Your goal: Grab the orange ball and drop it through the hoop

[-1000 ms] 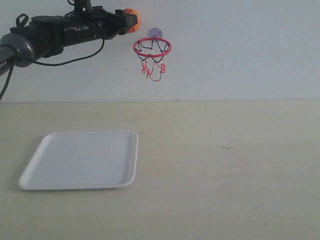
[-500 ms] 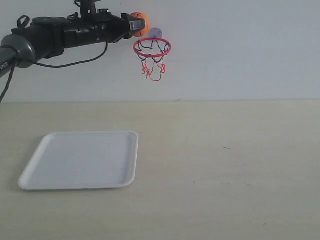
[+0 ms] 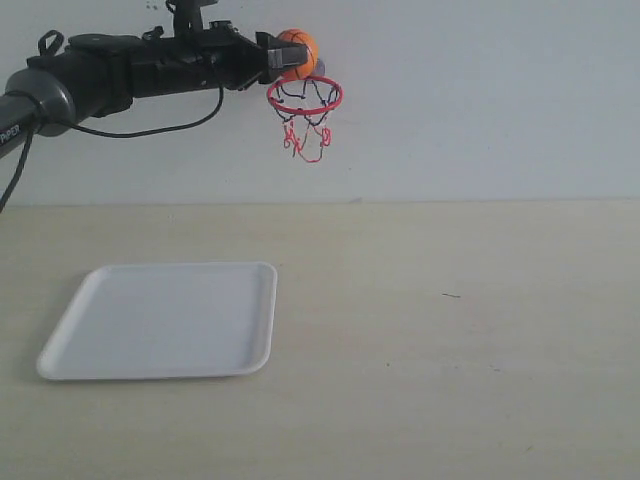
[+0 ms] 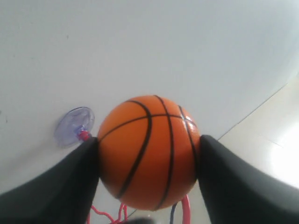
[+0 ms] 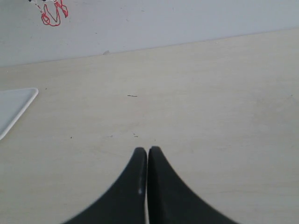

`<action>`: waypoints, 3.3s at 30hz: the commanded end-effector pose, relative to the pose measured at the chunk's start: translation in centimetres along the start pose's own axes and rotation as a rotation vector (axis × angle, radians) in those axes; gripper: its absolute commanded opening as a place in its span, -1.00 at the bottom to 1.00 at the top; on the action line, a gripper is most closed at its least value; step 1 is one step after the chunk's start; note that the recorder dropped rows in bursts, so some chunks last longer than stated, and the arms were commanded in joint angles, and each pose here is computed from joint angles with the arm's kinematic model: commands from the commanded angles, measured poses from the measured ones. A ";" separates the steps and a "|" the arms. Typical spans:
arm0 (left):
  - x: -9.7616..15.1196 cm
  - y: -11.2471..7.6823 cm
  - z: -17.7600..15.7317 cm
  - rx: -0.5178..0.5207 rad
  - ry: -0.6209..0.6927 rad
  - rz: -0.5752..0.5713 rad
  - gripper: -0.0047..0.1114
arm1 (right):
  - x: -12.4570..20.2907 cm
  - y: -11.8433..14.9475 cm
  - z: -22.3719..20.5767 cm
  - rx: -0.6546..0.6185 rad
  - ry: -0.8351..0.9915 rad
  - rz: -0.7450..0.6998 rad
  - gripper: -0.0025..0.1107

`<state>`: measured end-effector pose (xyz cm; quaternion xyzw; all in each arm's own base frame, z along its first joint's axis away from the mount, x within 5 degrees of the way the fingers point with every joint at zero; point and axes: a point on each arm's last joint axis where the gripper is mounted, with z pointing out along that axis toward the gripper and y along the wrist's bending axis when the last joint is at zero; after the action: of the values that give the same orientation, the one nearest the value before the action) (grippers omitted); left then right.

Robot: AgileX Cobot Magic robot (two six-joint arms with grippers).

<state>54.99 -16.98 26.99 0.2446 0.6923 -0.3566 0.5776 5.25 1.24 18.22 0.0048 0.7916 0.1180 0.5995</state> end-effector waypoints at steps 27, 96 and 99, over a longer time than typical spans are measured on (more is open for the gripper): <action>2.0 0.4 1.0 -0.002 -0.004 0.025 -0.85 | -0.1 0.0 0.0 -0.003 -0.015 -0.004 -0.96; -4.0 -1.1 -4.0 -0.045 0.276 0.141 -0.85 | -0.1 0.0 0.0 -0.003 -0.015 -0.004 -0.96; -4.2 -2.8 -5.3 0.047 0.438 0.136 -0.85 | -0.1 0.0 0.0 -0.003 -0.015 -0.004 -0.96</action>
<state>52.30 -14.34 31.25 0.3370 0.7531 -0.2704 0.4962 5.25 1.24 18.22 0.0048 0.7916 0.1180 0.5995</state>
